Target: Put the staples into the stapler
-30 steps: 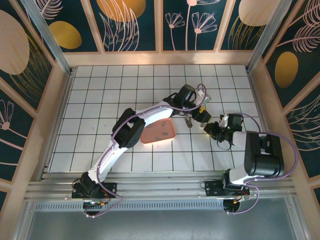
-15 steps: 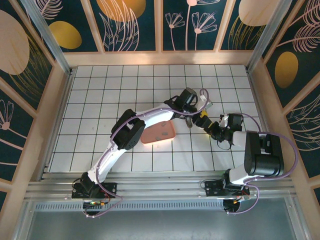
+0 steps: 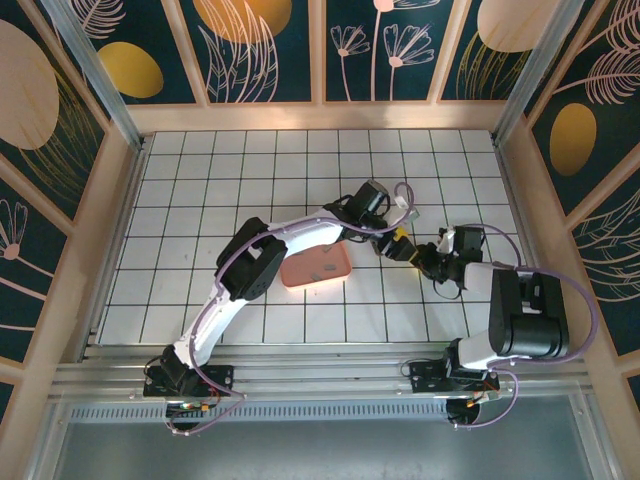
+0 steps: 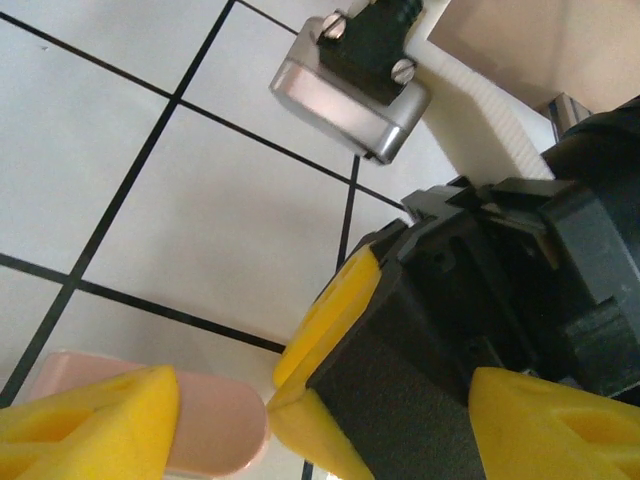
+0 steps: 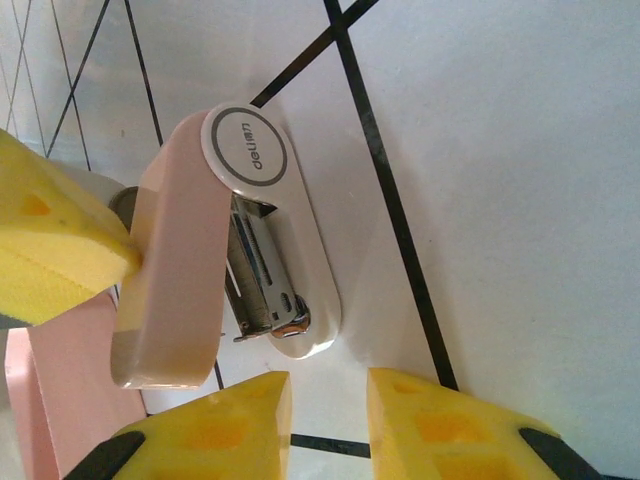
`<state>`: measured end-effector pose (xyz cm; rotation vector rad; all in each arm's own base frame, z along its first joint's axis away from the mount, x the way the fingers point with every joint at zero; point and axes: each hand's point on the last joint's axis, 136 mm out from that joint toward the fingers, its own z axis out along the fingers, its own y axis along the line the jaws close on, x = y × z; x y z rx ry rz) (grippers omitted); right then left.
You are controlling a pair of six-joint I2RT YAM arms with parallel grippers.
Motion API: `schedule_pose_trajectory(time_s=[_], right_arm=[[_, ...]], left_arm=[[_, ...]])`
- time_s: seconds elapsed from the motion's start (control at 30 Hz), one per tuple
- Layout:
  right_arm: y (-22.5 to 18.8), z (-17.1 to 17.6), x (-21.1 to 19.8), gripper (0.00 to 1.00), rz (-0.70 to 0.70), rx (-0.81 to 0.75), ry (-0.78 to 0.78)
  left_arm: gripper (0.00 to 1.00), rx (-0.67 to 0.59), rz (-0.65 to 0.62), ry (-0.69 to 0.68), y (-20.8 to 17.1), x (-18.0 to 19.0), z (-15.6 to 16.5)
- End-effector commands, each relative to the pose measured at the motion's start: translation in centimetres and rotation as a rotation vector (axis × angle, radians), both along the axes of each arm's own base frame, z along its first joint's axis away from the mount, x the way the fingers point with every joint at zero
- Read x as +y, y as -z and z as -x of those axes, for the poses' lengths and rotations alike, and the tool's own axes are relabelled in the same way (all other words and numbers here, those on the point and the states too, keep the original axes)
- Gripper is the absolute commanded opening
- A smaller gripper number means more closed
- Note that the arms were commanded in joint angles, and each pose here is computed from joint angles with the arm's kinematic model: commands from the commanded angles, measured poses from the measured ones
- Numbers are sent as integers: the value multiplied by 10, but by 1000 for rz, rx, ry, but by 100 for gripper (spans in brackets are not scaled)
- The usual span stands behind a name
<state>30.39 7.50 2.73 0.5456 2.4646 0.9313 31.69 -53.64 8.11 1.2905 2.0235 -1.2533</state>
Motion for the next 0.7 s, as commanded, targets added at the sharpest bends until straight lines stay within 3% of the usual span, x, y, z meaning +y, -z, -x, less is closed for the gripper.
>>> schedule_pose_trajectory(time_s=[0.0, 0.4, 0.67], right_arm=[[-18, -8, -7, 30, 58, -59, 6], [-64, -18, -19, 35, 167, -105, 3], [-75, -33, -18, 36, 239, -90, -29]], left_arm=[[76, -44, -5, -23, -17, 3, -1], [81, -110, 90, -243, -86, 8, -33], [82, -65, 106, -460, -103, 54, -63]])
